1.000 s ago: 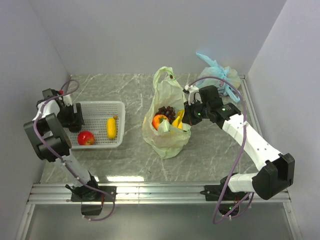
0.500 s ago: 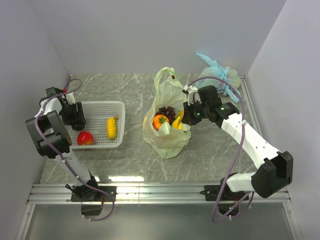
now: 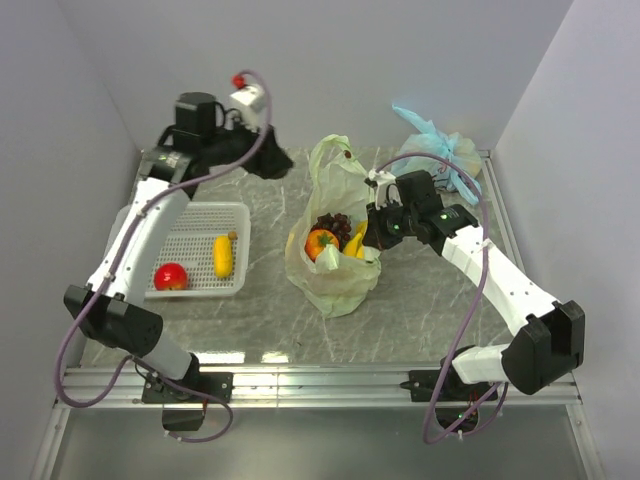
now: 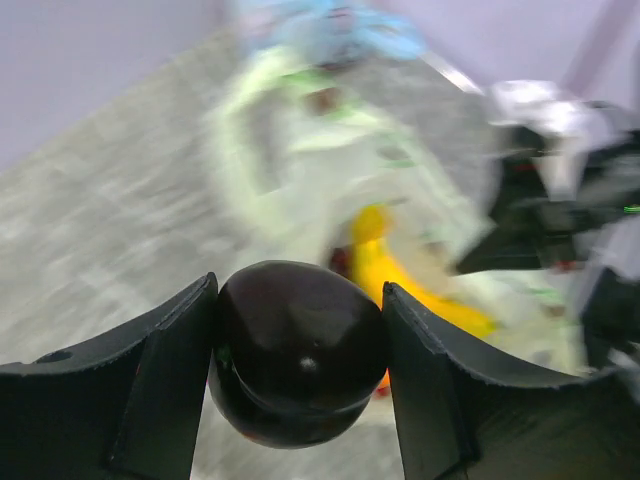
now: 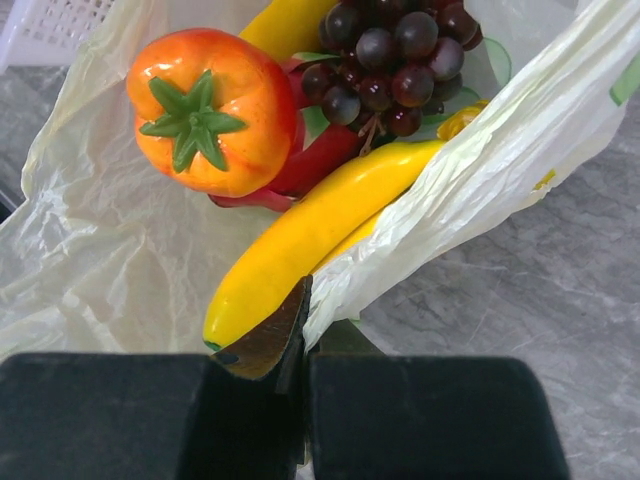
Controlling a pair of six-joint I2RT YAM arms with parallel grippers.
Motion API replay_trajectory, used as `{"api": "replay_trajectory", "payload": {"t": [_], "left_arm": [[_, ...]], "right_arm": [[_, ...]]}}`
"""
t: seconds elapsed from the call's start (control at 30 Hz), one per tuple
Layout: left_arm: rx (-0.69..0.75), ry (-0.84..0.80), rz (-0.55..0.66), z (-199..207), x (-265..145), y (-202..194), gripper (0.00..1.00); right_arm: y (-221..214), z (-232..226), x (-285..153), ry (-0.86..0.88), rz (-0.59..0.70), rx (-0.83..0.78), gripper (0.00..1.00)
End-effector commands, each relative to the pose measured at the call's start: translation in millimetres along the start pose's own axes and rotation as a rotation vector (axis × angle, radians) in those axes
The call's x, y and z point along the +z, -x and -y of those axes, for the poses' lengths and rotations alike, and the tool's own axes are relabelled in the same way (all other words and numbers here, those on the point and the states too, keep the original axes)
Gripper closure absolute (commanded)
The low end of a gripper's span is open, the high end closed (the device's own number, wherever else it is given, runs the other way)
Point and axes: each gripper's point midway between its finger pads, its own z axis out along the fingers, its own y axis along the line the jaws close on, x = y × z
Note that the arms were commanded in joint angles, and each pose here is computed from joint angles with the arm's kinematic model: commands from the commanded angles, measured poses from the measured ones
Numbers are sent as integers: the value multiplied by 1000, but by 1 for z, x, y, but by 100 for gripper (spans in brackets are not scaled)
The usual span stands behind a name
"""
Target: Place the fake fruits into the plastic bag and tie a complex knot
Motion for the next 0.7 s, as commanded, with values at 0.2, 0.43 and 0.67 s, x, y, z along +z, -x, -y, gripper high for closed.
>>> {"api": "replay_trajectory", "payload": {"t": [0.2, 0.43, 0.67], "left_arm": [[-93, -266, -58, 100, 94, -30, 40], [-85, -314, -74, 116, 105, -27, 7], [-23, -206, 154, 66, 73, 40, 7]], "right_arm": [[30, 3, -15, -9, 125, 29, 100], [24, 7, -15, -14, 123, 30, 100], [25, 14, -8, -16, 126, 22, 100]]}}
